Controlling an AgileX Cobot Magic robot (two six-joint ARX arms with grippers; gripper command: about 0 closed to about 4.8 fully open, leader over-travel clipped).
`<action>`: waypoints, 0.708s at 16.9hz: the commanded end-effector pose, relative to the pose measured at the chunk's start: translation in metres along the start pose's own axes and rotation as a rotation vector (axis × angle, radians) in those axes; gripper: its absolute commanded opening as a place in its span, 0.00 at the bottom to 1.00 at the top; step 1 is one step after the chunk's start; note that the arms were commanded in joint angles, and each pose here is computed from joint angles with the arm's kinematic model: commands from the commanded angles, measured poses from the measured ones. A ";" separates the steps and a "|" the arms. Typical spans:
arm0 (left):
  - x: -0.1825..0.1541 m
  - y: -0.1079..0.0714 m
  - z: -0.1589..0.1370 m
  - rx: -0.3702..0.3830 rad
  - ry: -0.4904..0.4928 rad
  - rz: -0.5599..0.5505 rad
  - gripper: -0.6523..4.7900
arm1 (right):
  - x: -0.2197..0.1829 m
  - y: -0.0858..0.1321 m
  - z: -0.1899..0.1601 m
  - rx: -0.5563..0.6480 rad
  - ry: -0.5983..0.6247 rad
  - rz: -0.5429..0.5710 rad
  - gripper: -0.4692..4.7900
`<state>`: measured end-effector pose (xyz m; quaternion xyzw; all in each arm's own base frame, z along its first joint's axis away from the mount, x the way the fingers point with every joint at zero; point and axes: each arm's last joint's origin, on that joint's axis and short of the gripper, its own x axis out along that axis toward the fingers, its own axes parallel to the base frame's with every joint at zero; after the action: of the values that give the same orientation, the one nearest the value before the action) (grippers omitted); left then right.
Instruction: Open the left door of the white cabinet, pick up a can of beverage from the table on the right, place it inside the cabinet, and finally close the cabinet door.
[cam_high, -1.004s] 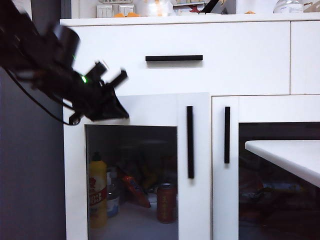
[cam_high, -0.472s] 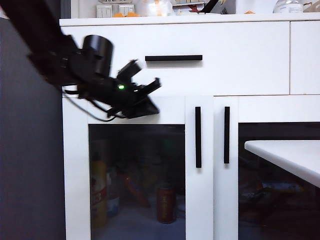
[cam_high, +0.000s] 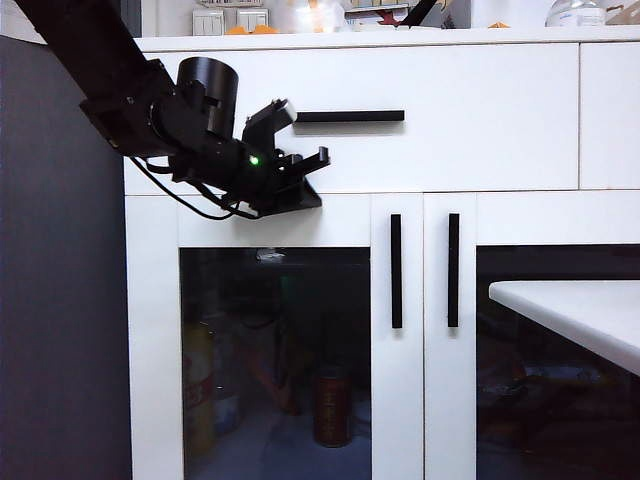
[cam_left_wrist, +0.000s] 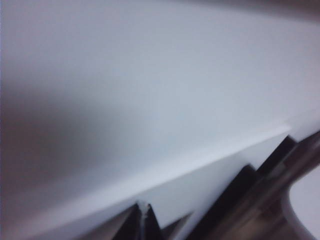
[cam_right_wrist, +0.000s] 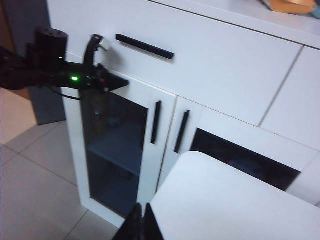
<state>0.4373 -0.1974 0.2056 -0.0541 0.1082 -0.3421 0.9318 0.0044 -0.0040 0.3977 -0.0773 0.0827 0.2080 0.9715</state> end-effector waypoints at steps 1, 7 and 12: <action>-0.019 -0.016 0.031 -0.044 0.046 -0.147 0.11 | -0.003 -0.001 0.002 0.004 -0.028 -0.016 0.08; -0.172 -0.079 0.135 0.105 -0.029 -0.095 0.11 | -0.040 -0.008 -0.008 0.041 -0.200 -0.032 0.08; -0.338 -0.130 0.157 0.224 -0.068 -0.002 0.11 | -0.058 -0.008 -0.024 0.034 -0.219 0.042 0.08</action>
<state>0.1595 -0.0814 0.4397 0.0237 0.0195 -0.3702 0.9284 -0.0430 -0.0370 0.3869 -0.0401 -0.0060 0.2138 0.9760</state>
